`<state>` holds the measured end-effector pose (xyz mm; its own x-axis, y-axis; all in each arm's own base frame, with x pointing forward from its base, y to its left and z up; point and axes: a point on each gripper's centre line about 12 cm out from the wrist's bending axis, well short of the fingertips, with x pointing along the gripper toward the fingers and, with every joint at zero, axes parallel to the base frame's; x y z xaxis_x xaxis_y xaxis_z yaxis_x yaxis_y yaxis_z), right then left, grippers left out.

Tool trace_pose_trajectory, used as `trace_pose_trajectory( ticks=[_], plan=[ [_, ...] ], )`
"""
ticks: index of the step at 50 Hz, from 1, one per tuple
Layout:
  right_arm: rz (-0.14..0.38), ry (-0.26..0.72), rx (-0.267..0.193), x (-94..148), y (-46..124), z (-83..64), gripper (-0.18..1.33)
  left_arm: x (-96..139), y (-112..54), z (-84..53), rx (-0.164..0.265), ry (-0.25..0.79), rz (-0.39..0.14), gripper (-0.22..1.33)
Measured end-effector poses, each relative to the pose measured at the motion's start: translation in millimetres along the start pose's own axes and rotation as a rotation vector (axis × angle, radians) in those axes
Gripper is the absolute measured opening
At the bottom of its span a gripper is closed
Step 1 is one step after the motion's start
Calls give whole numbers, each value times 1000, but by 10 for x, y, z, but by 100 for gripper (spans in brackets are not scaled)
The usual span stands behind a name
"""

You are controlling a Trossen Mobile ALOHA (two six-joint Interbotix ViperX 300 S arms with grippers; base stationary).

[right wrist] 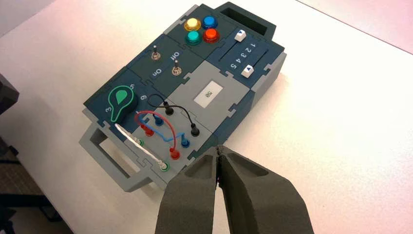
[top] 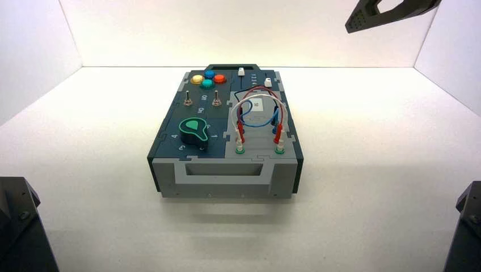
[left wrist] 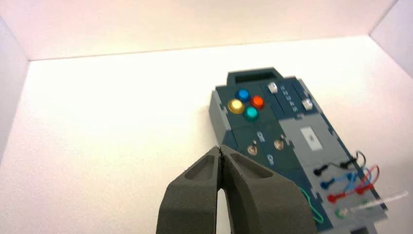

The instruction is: Turn the knob to position 1.

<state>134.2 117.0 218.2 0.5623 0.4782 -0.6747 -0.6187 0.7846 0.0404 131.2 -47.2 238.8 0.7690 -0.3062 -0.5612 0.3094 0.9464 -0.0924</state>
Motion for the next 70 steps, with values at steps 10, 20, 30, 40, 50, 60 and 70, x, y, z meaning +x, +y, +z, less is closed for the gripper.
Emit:
trace_pose_trajectory(
  ticks=[10,20,30,40,50,60,70],
  plan=[
    [-1,1,1,9,-2,5,-14,95,-187,21,159,171,-105,-16],
    [-14,7,14,20,-33,-2,-14,159,-326,139,309,281,-176,-16],
    [-88,0,82,10,-214,8,-14,261,-517,55,427,381,-268,-16],
    [-151,-19,141,-38,-363,11,-14,349,-690,-61,508,456,-336,-16],
    [-203,-49,190,-105,-477,13,-14,467,-879,-265,594,570,-401,-16],
    [-212,-55,197,-124,-495,13,-14,542,-1033,-475,675,673,-448,-16],
    [-212,-58,197,-126,-496,20,-14,599,-1096,-592,711,736,-461,-16]
  ],
)
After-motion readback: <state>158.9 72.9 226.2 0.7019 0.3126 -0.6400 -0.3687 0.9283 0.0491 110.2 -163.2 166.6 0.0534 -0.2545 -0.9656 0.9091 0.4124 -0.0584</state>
